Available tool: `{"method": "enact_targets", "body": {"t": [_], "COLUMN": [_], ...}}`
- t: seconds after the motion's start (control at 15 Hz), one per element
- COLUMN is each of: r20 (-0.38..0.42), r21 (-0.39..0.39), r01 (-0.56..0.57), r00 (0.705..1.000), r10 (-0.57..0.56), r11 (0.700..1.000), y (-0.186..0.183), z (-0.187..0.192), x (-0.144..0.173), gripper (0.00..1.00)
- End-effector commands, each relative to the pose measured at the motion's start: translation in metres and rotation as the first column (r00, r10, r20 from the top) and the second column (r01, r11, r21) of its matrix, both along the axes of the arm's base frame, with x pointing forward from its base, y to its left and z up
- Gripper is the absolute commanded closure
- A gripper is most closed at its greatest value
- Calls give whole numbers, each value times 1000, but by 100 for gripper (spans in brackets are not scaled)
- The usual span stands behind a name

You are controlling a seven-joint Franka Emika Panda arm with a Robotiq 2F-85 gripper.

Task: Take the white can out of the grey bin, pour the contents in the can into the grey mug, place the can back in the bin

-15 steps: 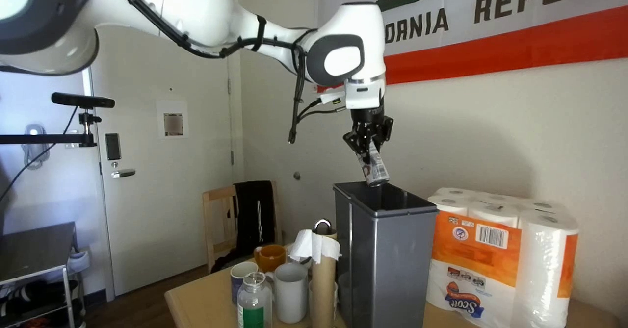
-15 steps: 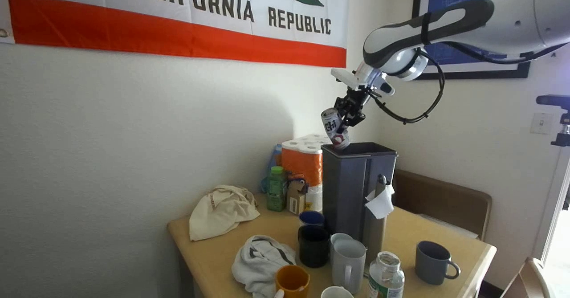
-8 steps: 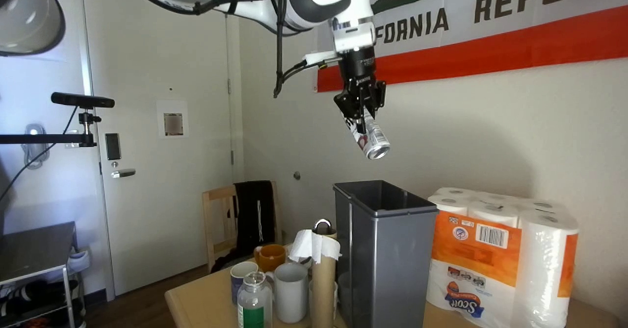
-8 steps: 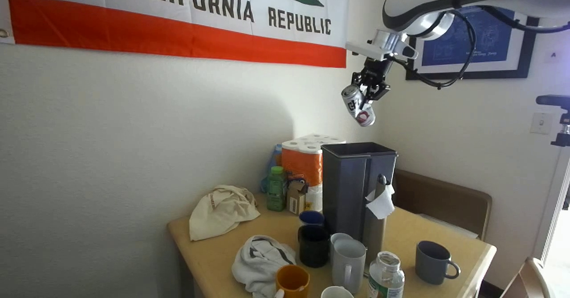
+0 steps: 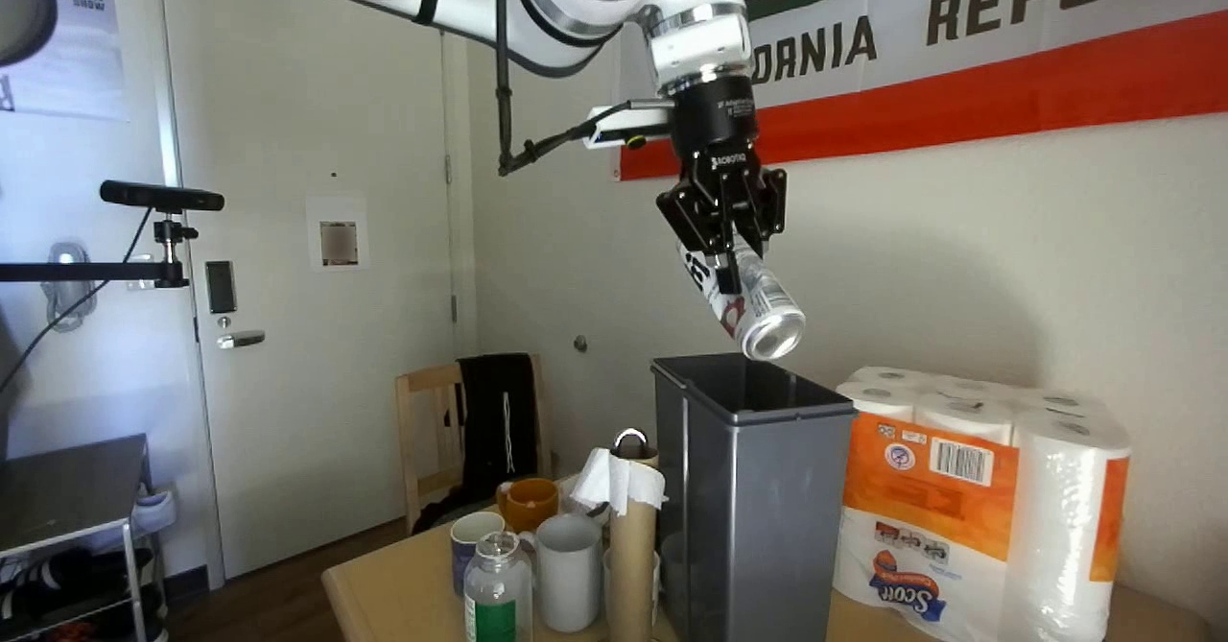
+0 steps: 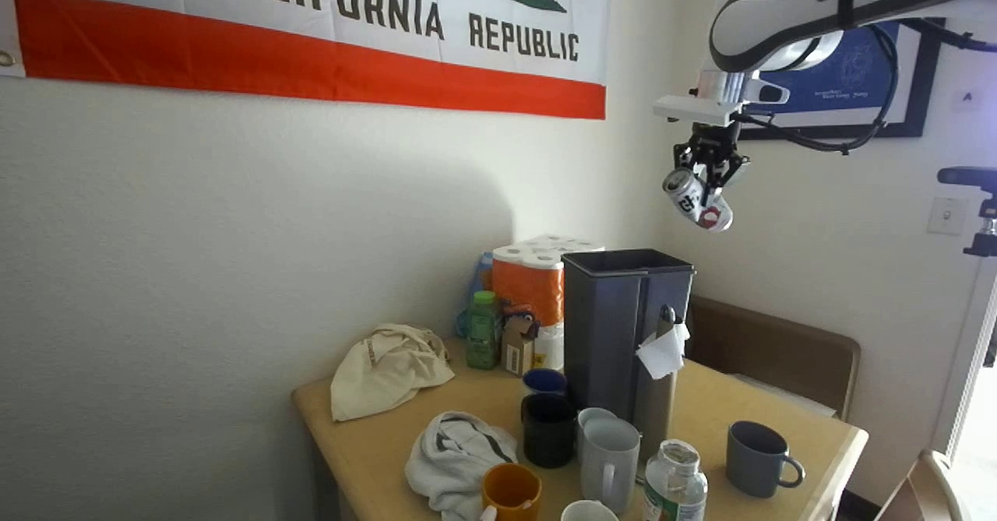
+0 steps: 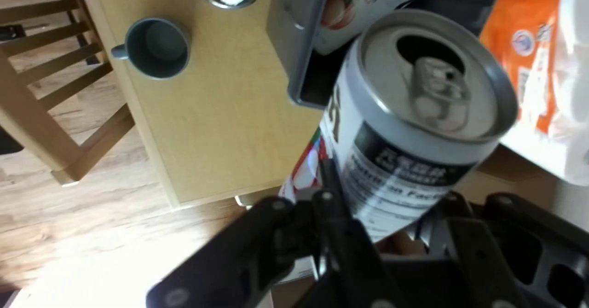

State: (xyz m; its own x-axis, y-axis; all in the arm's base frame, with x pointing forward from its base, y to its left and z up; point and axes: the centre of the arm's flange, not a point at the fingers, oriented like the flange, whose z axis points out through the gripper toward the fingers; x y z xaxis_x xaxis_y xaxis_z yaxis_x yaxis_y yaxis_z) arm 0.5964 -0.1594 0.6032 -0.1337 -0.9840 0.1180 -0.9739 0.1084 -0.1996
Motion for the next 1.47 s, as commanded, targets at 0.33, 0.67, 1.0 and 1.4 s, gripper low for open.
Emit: {"method": "enact_targets", "body": {"t": [0.33,0.67,1.0,1.4], "r20": [-227,-339,-418,-435], "r21": [-144,-199,-265,-363], "r01": [-2,-63,-126,-146], "r00": [973,941,908,900], "r10": [-31,-8,4,-29], "r11": [990,978,956,920], "y": [-7,17,38,48], "z": [-108,-169,-222,-259], "x": [-84,-102,-118,-133], "gripper": [92,92,92,92]}}
